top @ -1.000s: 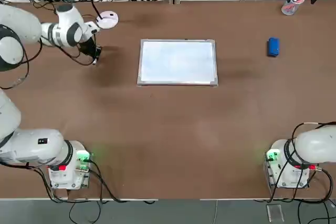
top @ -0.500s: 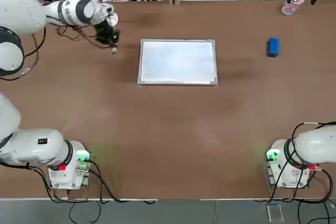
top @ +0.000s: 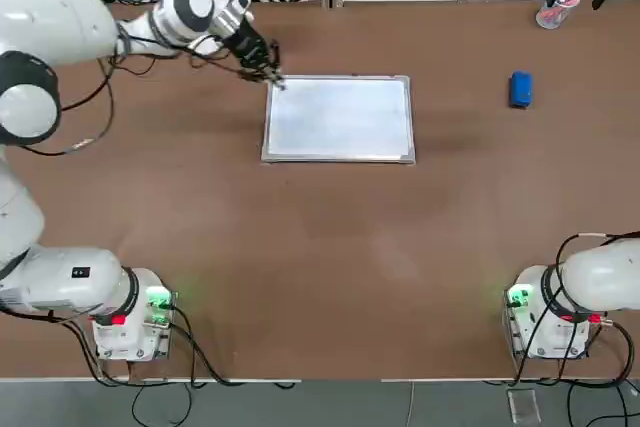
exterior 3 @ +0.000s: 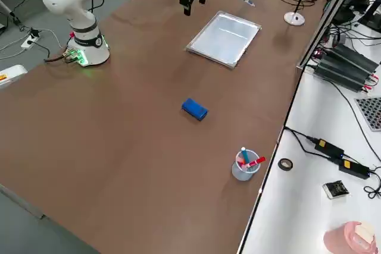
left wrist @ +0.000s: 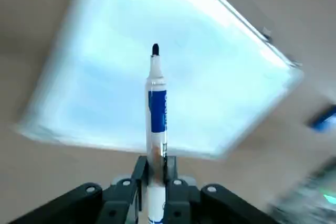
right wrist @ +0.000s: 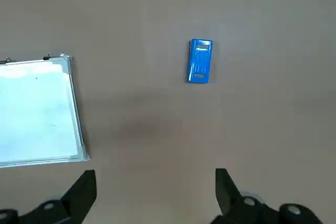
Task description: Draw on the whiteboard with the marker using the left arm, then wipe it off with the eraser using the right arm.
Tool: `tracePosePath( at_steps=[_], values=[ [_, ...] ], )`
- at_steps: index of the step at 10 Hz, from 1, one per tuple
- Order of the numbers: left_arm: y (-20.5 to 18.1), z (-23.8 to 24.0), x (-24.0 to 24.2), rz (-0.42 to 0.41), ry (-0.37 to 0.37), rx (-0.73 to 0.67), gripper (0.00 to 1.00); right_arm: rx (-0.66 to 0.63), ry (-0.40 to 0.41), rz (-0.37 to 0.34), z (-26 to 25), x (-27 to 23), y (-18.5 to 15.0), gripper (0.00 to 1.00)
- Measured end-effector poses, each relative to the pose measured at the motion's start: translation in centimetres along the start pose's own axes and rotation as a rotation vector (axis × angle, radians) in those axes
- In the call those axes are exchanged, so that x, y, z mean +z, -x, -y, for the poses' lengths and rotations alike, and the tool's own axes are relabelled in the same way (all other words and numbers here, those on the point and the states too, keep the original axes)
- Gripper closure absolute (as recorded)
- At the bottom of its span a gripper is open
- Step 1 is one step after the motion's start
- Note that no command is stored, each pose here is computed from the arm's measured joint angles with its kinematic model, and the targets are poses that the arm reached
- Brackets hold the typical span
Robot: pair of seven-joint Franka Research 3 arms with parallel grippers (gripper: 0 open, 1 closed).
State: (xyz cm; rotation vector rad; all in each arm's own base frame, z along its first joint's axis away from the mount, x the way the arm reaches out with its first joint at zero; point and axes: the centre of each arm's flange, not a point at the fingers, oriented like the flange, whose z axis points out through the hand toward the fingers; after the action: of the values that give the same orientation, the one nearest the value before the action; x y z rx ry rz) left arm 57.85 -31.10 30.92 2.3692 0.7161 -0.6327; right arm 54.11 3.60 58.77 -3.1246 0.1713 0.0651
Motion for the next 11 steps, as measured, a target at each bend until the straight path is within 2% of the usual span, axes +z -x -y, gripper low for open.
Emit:
tracePosePath(
  at_steps=[3, 5, 8, 11],
  values=[
    [1.0, -3.0, 5.3, 0.215, 0.183, -0.229, 0.82, -0.001, 0.001, 0.007, 0.0, 0.1, 0.1, 0.00],
    [0.9, -3.2, 9.3, 0.323, 0.268, -0.365, 0.82, -0.001, 0.002, 0.010, 0.0, 0.2, 0.1, 0.00],
    [1.1, -2.9, 14.5, 0.443, 0.332, -0.516, 0.82, -0.001, 0.002, 0.012, 0.0, 0.2, 0.1, 0.00],
    [0.6, -2.6, 17.7, 0.502, 0.349, -0.584, 0.82, -0.001, 0.003, 0.016, 0.0, 0.3, 0.2, 0.00]
  ],
)
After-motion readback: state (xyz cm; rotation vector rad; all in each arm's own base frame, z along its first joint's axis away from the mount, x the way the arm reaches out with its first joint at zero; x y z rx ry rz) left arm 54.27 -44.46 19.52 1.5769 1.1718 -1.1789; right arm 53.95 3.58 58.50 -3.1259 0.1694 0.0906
